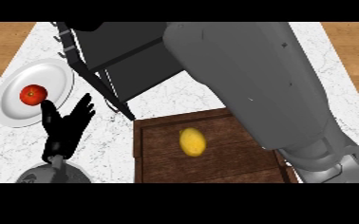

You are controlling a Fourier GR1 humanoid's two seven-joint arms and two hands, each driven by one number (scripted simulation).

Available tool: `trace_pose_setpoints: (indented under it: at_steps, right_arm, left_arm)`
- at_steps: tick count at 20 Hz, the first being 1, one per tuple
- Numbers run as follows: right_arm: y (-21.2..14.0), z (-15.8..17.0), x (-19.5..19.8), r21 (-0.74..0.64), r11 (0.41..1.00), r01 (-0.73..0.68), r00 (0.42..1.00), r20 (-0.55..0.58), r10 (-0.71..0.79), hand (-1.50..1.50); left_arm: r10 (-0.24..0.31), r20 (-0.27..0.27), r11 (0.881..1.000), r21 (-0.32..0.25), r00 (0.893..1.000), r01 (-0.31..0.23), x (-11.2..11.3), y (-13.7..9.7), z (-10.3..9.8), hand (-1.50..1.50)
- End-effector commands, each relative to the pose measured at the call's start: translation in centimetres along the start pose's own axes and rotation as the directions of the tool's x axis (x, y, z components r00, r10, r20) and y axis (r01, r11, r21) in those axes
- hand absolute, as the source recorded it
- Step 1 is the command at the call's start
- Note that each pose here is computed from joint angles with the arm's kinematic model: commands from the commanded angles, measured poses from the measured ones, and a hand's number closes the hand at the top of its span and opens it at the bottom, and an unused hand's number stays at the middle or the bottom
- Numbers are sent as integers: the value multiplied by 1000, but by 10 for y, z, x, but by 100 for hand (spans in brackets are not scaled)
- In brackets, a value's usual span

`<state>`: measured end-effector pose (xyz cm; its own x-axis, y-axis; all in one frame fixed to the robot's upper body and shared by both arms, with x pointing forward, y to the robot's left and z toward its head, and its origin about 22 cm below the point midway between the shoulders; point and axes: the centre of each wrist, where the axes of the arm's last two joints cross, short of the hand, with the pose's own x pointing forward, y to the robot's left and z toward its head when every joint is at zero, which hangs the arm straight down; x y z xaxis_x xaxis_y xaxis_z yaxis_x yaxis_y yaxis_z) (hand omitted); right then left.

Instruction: Pick the bell pepper from the tray and place it in the tiered shelf

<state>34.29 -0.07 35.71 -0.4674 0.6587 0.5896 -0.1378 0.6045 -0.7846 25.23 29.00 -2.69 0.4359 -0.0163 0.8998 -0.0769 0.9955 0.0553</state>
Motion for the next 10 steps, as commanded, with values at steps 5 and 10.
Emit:
trace_pose_setpoints:
  at_steps: [5,10]
  right_arm:
    - [28,-35,-40,5,998,-55,998,13,55,150]
    - [41,-50,-46,-13,999,-50,999,-6,50,150]
  left_arm:
    - [13,-9,1000,-25,1000,-13,-11,5,2,0]
    - [5,-14,1000,-12,1000,-5,-10,4,-6,0]
